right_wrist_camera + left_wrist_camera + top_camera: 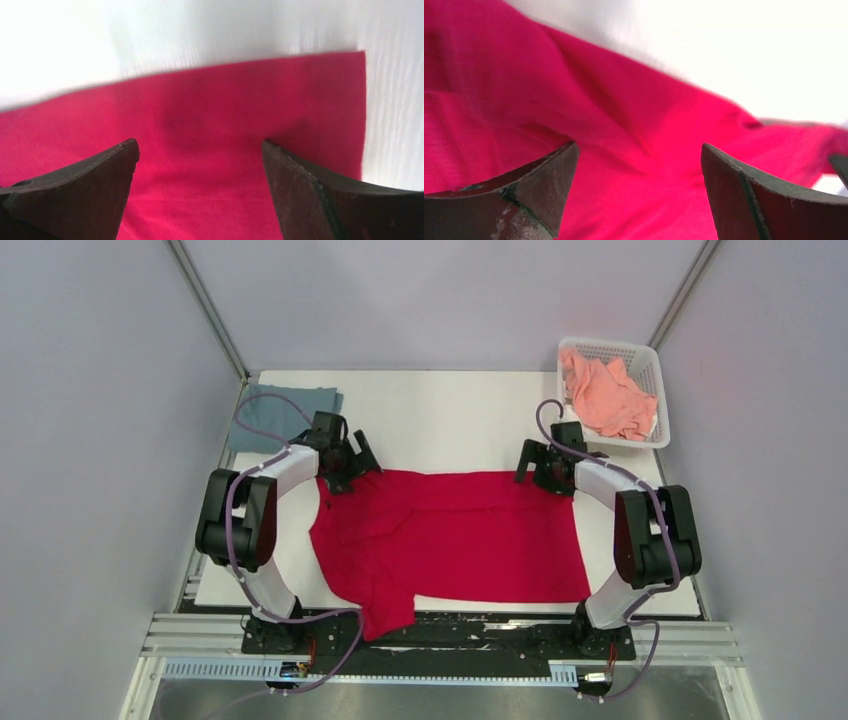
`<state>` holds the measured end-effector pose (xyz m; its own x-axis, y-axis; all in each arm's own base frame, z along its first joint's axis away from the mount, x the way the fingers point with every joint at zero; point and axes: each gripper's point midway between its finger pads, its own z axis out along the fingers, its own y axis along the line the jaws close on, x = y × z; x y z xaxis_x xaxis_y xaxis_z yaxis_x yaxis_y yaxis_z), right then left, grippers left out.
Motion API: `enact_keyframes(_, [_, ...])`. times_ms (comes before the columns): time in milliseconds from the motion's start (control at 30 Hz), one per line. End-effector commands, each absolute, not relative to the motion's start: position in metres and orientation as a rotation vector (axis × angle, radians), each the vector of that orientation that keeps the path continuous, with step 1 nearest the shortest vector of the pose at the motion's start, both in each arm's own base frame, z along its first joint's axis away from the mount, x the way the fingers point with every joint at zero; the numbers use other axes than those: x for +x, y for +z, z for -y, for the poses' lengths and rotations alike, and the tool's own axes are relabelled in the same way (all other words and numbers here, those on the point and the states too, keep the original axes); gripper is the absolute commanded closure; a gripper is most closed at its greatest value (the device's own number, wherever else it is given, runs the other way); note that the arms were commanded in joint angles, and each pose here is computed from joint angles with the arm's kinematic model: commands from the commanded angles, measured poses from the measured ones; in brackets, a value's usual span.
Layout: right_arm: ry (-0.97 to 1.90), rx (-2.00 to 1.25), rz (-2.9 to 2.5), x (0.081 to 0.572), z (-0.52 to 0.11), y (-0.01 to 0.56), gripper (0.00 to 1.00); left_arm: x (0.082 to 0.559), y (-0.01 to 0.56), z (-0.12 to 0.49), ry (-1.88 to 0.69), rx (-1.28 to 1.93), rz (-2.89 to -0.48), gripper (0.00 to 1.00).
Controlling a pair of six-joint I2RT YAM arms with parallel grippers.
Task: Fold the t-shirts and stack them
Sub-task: Fold the flattened tshirt in 1/3 of the way
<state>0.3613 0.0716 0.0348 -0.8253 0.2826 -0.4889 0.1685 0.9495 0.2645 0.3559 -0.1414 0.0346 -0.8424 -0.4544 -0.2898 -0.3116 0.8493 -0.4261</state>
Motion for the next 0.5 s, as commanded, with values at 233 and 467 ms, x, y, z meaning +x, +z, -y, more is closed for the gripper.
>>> enact_keyframes(233, [0.099, 0.570, -2.558, 0.372, -0.022, 0.004, 0.00, 0.383, 0.005, 0.113, -0.437, -0.685, -2.666, 0.00])
enact_keyframes(467, [0.105, 0.517, -2.509, 0.412, -0.022, 0.018, 0.00, 0.421, 0.006, 0.119, -0.465, -0.683, -2.671, 0.00])
